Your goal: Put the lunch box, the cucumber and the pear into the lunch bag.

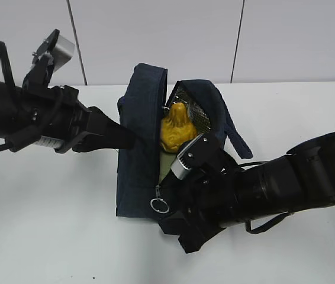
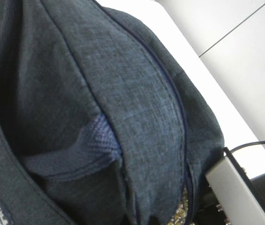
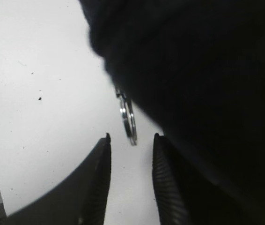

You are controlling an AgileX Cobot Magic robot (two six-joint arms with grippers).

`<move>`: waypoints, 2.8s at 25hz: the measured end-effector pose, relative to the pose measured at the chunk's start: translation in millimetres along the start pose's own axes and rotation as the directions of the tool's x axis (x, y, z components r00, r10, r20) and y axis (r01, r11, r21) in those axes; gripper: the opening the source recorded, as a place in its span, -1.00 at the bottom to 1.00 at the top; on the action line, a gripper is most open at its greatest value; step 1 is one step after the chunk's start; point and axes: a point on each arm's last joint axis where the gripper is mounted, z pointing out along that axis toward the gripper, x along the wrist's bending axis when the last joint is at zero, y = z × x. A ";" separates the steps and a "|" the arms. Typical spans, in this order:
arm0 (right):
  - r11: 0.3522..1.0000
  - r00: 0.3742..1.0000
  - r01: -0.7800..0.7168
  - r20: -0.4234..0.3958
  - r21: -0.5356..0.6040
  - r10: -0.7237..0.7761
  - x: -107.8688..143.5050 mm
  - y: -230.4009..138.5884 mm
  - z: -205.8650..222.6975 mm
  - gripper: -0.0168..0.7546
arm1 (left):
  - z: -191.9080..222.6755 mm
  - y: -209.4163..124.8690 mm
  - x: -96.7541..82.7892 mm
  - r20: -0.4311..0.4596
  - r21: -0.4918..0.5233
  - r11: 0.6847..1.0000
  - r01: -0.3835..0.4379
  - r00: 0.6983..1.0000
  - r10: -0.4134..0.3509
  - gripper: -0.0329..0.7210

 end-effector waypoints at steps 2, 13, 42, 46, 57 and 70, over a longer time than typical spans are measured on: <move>1.000 1.000 -0.003 0.006 0.002 0.003 -0.7 0.3 0.0 -0.30 | 0.0 -0.1 -0.3 0.003 0.001 1.000 0.000 1.000 0.000 -0.95; 1.000 1.000 0.001 0.011 -0.019 -0.001 -8.0 11.1 7.5 -0.30 | 0.0 -0.1 -0.6 0.006 0.001 1.000 0.001 1.000 -0.001 -0.95; 0.999 0.997 -0.018 -0.078 -0.037 0.015 16.9 36.1 -28.3 -0.94 | 0.0 0.0 -0.7 0.008 0.000 1.000 0.003 1.000 -0.003 -0.94; 1.000 0.996 -0.007 -0.084 -0.004 0.007 22.7 37.7 -38.1 -0.94 | 0.0 -0.3 -1.5 0.016 0.004 1.000 0.002 1.000 -0.002 -0.87; 0.996 0.998 0.058 -0.016 -0.064 -0.059 32.4 54.4 -67.4 -0.94 | -0.6 -8.7 -4.7 0.059 0.092 0.993 -0.074 0.996 0.068 -0.14; 0.988 0.998 0.056 0.031 -0.144 -0.052 38.8 66.4 -86.5 -0.94 | -1.7 -15.0 -7.1 0.099 0.155 0.980 -0.123 0.989 0.109 -0.07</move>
